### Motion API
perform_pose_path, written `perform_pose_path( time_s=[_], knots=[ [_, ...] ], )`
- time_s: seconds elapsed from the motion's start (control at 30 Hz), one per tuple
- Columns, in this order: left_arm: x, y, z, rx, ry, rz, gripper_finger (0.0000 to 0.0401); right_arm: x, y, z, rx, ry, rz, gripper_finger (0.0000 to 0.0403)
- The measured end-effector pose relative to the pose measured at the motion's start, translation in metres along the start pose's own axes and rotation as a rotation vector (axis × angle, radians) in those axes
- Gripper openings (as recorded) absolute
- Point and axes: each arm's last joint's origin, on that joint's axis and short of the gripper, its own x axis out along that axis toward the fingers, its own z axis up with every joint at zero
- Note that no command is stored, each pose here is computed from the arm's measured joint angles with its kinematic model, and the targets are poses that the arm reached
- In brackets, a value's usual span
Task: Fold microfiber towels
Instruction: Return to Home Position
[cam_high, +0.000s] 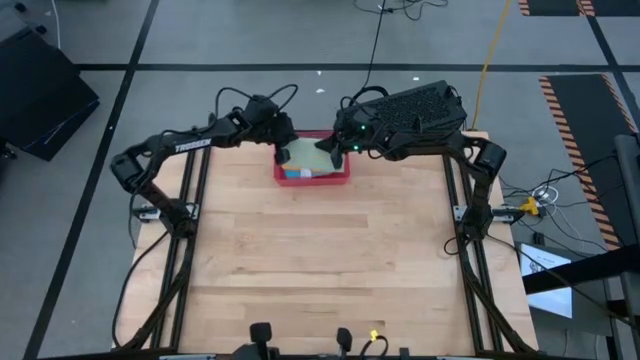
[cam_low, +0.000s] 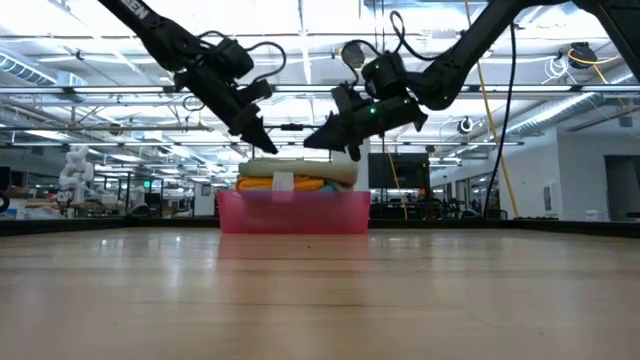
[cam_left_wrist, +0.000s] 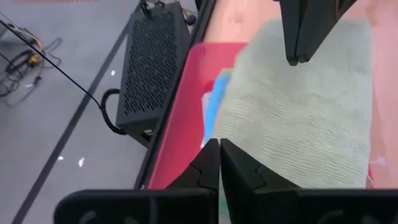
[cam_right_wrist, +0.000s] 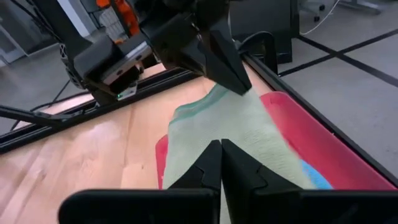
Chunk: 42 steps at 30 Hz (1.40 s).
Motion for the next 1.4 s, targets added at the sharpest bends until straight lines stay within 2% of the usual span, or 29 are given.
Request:
perform_pose_path(
  time_s=[0.17,0.3,0.47,0.57,0.7,0.8,1.1,1.4],
  knots=[
    [-0.008,0.000,0.005,-0.004,-0.028,0.013,0.0003,-0.004,0.003,0.005,-0.014,-0.001,0.001,0.0000],
    [-0.012,-0.002,0.008,-0.006,-0.040,0.014,0.0011,-0.004,0.007,0.006,-0.034,0.002,0.009,0.0000],
    [-0.031,-0.009,0.018,-0.014,-0.063,0.008,0.0015,-0.016,0.027,0.014,-0.093,0.072,0.027,0.0000],
    [-0.057,-0.023,0.029,-0.027,-0.097,-0.010,0.0004,-0.031,0.052,0.021,-0.181,0.104,0.014,0.0000],
    [-0.091,-0.051,0.046,-0.001,-0.176,-0.057,0.0006,-0.057,0.083,0.020,-0.287,0.068,-0.028,0.0000],
    [-0.112,-0.077,0.050,0.022,-0.225,-0.049,0.0003,-0.079,0.105,0.017,-0.348,0.015,-0.079,0.0000],
    [-0.135,-0.145,0.023,-0.022,-0.331,0.025,0.0003,-0.126,0.152,-0.030,-0.478,-0.120,-0.135,0.0000],
    [-0.134,-0.191,-0.007,-0.021,-0.371,0.084,0.0007,-0.149,0.159,-0.086,-0.499,-0.191,-0.070,0.0000]
  ],
)
